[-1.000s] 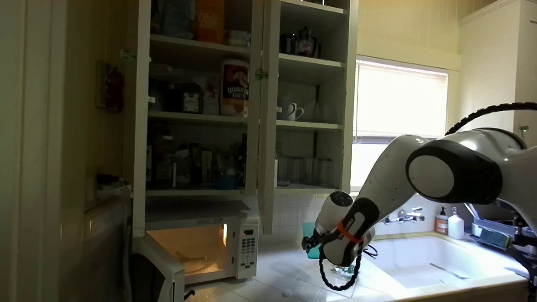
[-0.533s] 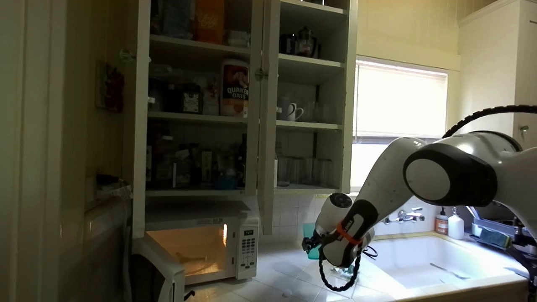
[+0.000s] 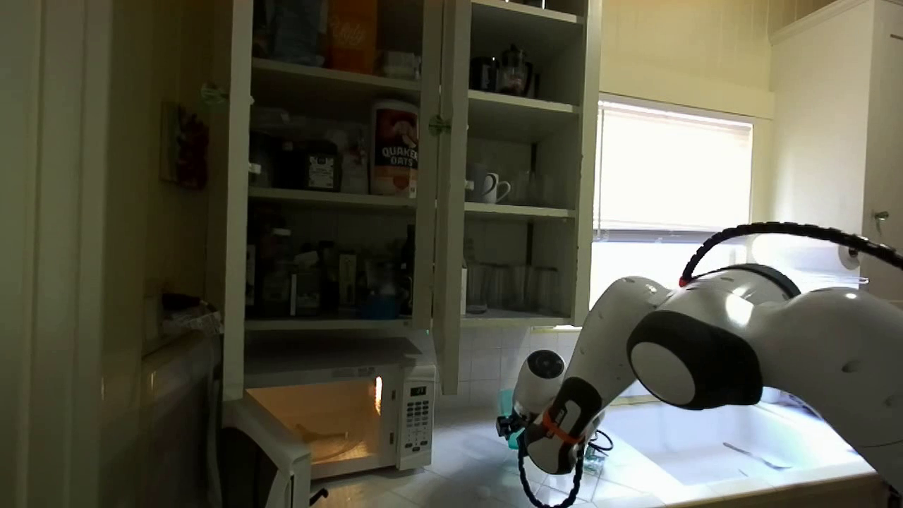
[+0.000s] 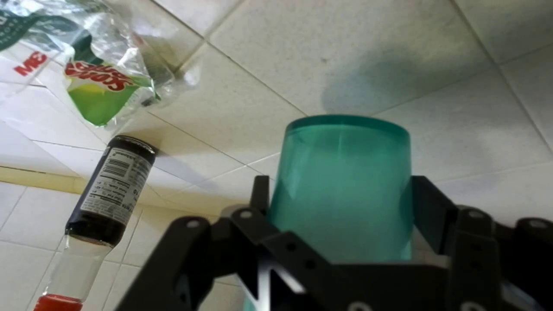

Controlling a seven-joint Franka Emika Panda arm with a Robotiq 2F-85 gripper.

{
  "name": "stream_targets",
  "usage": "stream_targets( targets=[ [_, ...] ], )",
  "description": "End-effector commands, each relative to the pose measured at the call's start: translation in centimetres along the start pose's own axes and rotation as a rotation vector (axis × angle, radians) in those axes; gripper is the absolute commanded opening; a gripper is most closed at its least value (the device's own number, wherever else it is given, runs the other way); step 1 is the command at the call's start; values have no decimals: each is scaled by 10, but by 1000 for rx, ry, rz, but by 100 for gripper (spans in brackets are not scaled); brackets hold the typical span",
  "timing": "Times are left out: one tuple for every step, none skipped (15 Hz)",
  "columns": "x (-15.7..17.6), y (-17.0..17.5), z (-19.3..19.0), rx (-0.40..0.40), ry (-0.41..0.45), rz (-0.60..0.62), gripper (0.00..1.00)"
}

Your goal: Remove the glass from the cupboard

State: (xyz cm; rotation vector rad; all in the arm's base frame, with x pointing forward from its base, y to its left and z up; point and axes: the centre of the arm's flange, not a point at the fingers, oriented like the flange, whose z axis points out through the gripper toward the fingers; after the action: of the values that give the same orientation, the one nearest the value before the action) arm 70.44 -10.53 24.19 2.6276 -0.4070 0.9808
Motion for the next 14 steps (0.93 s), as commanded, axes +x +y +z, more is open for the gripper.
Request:
stream_targets(
  targets=[
    [19, -13, 31, -62, 24, 28, 55],
    [23, -15, 36, -66, 24, 31, 55],
    [26, -17, 41, -64, 24, 39, 55],
    [31, -18, 45, -67, 25, 48, 55],
    [36, -20, 51, -72, 25, 55, 55],
    [41, -23, 57, -72, 21, 59, 55],
    [47, -25, 62, -77, 17, 67, 55],
    [51, -28, 66, -81, 13, 72, 55],
    [55, -31, 71, -85, 8, 73, 55],
    [58, -32, 76, -98, 4, 72, 55],
    [61, -34, 81, -100, -6, 69, 55],
    [63, -35, 85, -98, -19, 66, 55],
    [64, -36, 90, -98, -28, 66, 55],
    [64, -37, 94, -94, -37, 68, 55]
  ],
)
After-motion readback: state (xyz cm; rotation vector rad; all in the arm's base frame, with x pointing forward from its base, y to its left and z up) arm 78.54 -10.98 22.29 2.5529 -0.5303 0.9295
